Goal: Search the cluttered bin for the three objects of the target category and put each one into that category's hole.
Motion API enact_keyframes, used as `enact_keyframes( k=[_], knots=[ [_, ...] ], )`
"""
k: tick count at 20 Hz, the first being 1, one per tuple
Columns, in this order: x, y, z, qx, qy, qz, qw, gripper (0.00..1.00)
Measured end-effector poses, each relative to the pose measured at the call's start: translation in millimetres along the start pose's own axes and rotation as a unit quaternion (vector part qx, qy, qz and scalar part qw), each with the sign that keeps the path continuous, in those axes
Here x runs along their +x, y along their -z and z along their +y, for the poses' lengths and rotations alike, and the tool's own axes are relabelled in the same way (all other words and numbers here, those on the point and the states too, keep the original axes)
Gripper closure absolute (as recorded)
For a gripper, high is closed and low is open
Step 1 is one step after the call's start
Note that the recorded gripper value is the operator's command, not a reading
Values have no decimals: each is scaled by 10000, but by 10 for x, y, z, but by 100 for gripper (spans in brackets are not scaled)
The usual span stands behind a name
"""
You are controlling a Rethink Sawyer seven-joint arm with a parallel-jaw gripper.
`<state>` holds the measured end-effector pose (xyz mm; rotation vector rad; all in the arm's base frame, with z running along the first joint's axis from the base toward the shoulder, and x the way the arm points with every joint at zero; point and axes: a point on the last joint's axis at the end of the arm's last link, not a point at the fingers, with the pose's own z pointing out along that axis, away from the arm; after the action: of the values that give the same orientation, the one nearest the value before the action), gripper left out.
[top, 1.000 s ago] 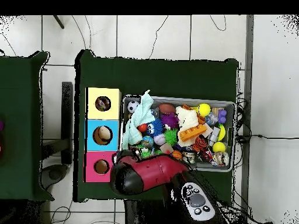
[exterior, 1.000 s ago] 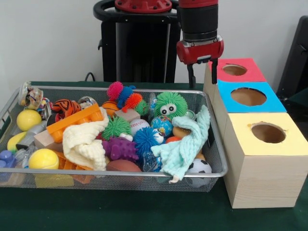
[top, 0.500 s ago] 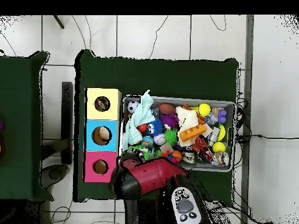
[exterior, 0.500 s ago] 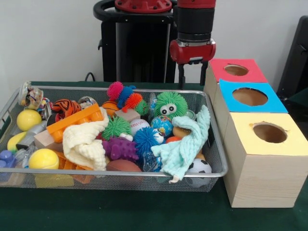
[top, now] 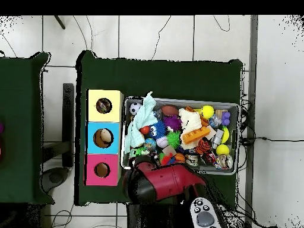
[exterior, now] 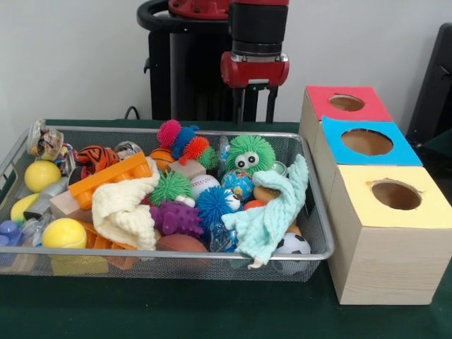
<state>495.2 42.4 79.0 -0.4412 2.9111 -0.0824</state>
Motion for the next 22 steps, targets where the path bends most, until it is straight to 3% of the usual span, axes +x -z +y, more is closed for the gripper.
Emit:
enact_keyframes(
  k=[12, 18, 22],
  knots=[
    [-44, 248, -236, 228, -131, -200, 9995, 0],
    [71, 188, -298, 230, -46, -130, 9996, 0],
    [217, 146, -481, 271, -65, -60, 9996, 0]
  ],
)
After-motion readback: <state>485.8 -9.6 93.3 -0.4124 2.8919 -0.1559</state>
